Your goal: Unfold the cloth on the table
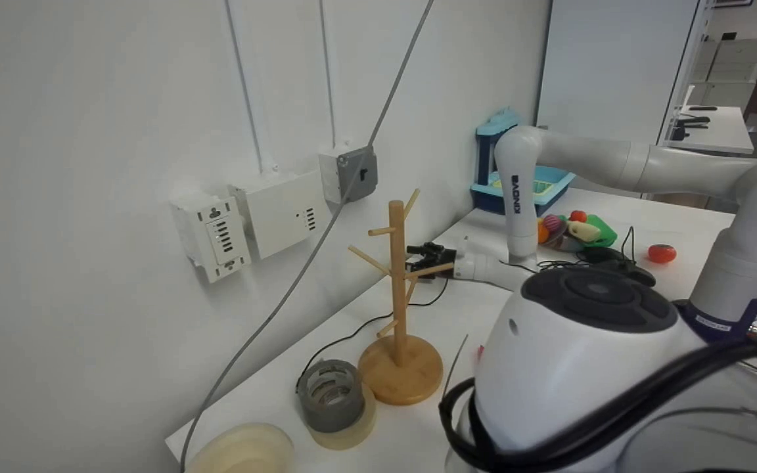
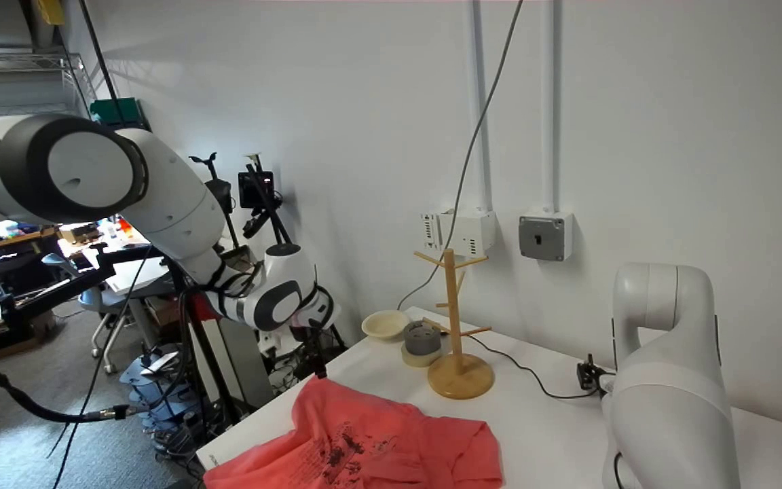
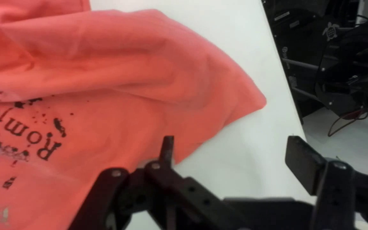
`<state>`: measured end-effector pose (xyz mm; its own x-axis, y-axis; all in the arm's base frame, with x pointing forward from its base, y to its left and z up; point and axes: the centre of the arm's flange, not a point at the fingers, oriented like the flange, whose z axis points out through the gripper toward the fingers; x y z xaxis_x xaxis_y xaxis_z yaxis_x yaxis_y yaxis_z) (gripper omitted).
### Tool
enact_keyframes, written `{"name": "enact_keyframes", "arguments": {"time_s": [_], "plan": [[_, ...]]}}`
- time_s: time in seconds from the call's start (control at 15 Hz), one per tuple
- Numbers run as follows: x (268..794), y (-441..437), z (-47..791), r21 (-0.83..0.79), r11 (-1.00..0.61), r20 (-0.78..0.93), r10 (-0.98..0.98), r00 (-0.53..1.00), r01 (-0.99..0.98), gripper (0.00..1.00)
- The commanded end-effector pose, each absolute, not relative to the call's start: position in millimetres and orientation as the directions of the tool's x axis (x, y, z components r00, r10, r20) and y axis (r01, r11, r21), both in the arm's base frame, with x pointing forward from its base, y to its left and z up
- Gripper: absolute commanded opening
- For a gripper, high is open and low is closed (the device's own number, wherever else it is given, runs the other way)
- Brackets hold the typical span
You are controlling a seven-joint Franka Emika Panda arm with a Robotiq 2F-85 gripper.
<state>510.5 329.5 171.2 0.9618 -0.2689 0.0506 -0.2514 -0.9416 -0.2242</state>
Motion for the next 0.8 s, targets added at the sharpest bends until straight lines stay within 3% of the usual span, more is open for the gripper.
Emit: {"name": "enact_keyframes", "arguments": {"time_s": [0.0,0.73], "plan": [[495.3,301.4,165.9,-0.134,-0.947,-0.03,-0.29,0.957,-0.291,1.0],[404.3,278.6,179.4,0.0,-0.974,-0.159,-0.222,0.962,-0.225,1.0]]}}
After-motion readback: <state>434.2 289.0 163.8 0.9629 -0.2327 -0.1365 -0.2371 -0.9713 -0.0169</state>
